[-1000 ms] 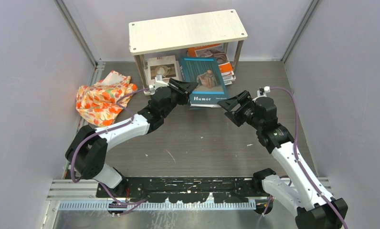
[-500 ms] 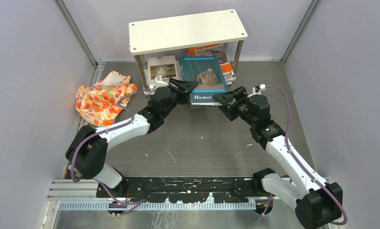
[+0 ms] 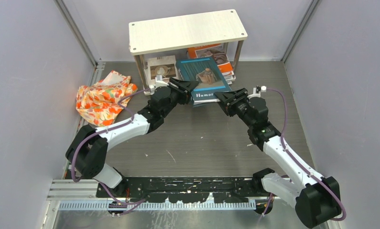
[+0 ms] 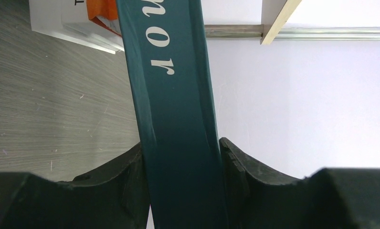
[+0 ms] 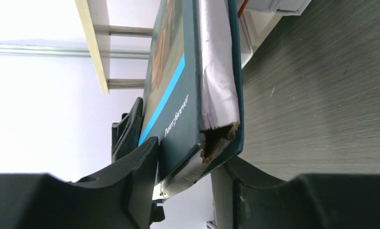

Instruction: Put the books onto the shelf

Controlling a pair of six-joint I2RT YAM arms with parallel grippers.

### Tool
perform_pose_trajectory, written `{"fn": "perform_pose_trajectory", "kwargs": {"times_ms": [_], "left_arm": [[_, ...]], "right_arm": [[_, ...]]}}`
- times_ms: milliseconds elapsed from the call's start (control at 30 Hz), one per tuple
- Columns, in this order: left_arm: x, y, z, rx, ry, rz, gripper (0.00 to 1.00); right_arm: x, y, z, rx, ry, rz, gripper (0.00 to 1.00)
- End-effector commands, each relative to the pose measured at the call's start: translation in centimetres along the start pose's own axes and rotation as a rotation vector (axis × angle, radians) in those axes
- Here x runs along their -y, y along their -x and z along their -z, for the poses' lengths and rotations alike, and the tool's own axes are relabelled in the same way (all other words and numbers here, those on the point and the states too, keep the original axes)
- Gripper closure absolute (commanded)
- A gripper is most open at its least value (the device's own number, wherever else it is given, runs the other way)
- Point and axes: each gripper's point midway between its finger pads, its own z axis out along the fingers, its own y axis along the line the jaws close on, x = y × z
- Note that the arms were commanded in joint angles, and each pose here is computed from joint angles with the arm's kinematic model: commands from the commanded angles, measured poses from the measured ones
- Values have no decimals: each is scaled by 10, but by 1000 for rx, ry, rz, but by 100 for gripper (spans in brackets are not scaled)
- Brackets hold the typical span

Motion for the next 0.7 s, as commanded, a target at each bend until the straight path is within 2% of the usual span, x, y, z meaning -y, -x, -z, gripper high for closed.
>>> {"fn": "perform_pose_trajectory", "kwargs": {"times_ms": [0,200,367,667], "left_arm": [[40,-5,5,-29,-130,5,49],[33,-8,12,-51,-106,-38,46],[22,-4,18,-44,-79,-63,39],[17,16,32,-15,-46,-109,28]], "right_arm": [[-24,12,3,78,111,-28,56],[-22,16,5,116,143,-64,75],[-23,22,7,154,159,-73,91],[-37,32,10,199,215,-76,97]]}}
